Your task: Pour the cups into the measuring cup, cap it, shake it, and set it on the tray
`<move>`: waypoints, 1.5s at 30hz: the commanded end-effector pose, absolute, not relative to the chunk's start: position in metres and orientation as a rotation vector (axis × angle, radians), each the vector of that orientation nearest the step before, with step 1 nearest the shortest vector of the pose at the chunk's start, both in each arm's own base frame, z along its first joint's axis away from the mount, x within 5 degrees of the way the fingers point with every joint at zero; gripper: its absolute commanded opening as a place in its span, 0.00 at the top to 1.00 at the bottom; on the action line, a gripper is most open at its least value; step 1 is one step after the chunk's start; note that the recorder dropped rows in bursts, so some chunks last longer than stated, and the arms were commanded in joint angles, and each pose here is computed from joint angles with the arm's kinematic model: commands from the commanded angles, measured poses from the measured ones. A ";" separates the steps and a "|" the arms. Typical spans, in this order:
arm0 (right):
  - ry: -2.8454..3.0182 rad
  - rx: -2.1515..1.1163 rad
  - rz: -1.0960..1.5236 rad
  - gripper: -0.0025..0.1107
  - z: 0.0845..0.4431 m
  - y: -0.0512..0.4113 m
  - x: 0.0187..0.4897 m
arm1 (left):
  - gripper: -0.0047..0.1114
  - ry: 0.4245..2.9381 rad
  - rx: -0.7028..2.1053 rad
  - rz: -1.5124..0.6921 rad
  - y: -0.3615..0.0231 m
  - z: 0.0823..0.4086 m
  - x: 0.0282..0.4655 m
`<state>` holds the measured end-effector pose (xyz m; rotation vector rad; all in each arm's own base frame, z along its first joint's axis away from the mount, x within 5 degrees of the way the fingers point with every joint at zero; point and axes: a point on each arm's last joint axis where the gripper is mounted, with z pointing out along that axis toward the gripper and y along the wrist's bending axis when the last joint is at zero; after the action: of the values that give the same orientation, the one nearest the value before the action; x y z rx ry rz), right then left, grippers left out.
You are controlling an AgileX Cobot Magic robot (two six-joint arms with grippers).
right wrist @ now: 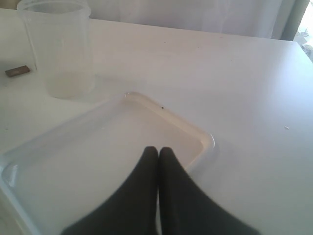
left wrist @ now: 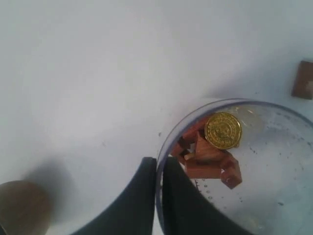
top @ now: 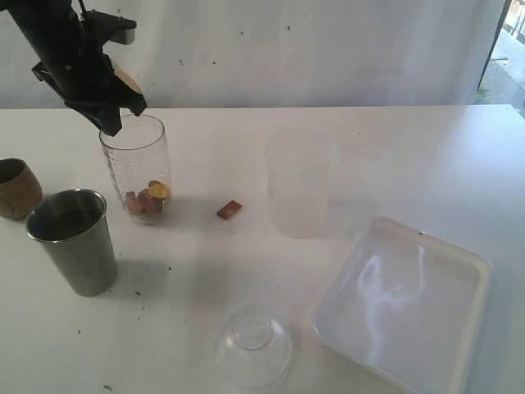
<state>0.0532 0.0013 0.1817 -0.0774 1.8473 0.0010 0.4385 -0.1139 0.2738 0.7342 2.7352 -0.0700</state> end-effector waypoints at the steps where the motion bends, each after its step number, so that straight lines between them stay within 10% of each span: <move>1: 1.832 -0.076 -0.001 0.98 0.182 0.001 0.053 | 0.96 2.727 0.717 -0.132 -0.117 0.278 0.436; 7: 1.832 -0.076 -0.001 0.98 0.182 0.001 0.053 | 0.91 2.757 0.721 -0.134 -0.116 0.269 0.434; 18: 1.833 -0.055 0.015 0.98 0.182 0.001 0.053 | 0.41 2.755 0.725 -0.112 -0.115 0.270 0.434; 28: 1.833 -0.055 0.015 0.98 0.182 0.001 0.053 | 0.40 2.600 0.693 -0.095 -0.112 0.327 0.426; 35: 1.833 -0.055 0.015 0.98 0.182 0.001 0.053 | 0.45 2.358 0.810 -0.505 -0.145 0.380 0.401; 45: 1.833 -0.055 0.015 0.98 0.182 0.001 0.053 | 0.46 2.354 1.194 -0.244 -0.236 0.349 0.365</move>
<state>0.0532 0.0013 0.1817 -0.0596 1.8480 0.0144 0.3743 -0.2192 0.3565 1.1324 2.3475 -0.2789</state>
